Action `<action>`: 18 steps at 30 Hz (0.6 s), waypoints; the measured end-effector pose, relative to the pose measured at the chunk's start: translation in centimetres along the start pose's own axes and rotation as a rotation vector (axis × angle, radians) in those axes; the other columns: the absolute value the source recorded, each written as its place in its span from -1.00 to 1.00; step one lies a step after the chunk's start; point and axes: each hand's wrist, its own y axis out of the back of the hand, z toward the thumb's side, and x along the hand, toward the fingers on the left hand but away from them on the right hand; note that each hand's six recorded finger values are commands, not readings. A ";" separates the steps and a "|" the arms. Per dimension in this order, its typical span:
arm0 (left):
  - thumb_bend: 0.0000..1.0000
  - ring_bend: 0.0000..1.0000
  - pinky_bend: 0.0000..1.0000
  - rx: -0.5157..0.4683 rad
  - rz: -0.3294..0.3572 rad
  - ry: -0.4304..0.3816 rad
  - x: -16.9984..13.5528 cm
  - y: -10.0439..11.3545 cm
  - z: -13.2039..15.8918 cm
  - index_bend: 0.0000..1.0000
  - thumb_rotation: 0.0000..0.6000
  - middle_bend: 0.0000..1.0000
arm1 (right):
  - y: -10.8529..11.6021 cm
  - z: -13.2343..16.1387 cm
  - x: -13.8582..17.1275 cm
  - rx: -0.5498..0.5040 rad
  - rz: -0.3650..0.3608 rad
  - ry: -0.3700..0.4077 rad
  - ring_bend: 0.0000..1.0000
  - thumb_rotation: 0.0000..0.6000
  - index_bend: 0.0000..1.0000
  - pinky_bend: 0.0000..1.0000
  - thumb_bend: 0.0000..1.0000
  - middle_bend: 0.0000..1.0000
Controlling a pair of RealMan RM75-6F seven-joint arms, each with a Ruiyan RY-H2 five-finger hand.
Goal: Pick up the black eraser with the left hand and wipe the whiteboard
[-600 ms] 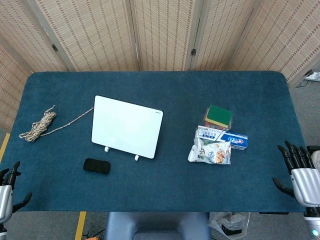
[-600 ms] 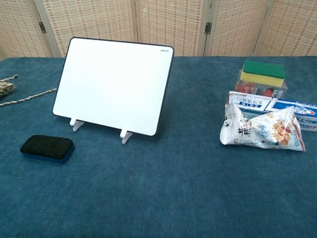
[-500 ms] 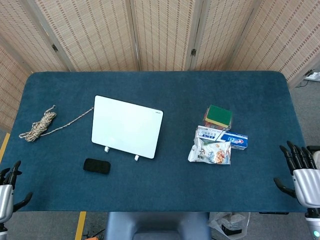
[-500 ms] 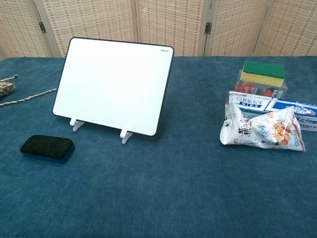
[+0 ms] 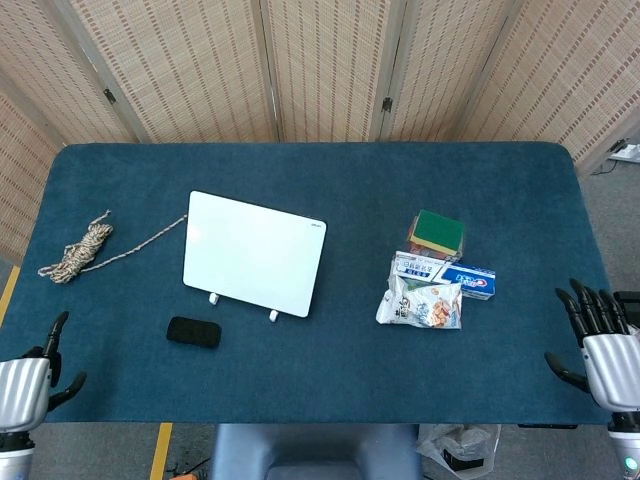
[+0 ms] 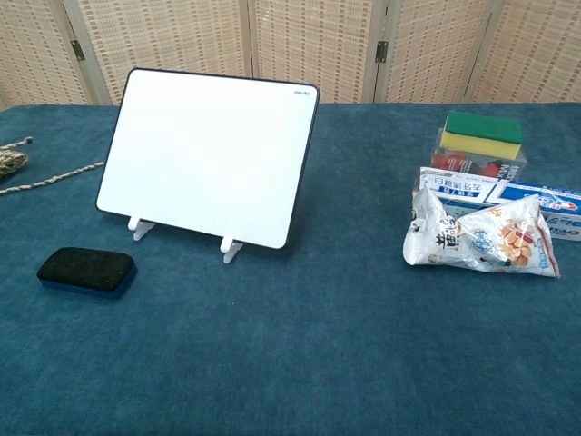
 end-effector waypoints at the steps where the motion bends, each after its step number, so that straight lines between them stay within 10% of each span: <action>1: -0.52 0.98 1.00 -0.003 -0.003 -0.021 0.1 -0.3 0.4 -0.60 1.00 1.00 | 0.0 0.0 0.0 -0.002 -0.001 0.002 -1.00 1.00 -1.00 -0.98 -0.46 -1.00; 8: -0.52 1.00 1.00 -0.129 -0.134 -0.128 1.1 -3.0 3.9 -0.21 1.00 1.00 | 0.3 0.2 0.1 -0.010 -0.012 0.027 -1.00 1.00 -1.00 -0.98 -0.46 -1.00; 18: -0.52 1.00 1.00 -0.226 -0.305 -0.168 4.8 -4.2 8.2 -0.26 1.00 1.00 | 0.8 -0.2 0.1 -0.026 -0.025 0.030 -1.00 1.00 -1.00 -0.98 -0.47 -1.00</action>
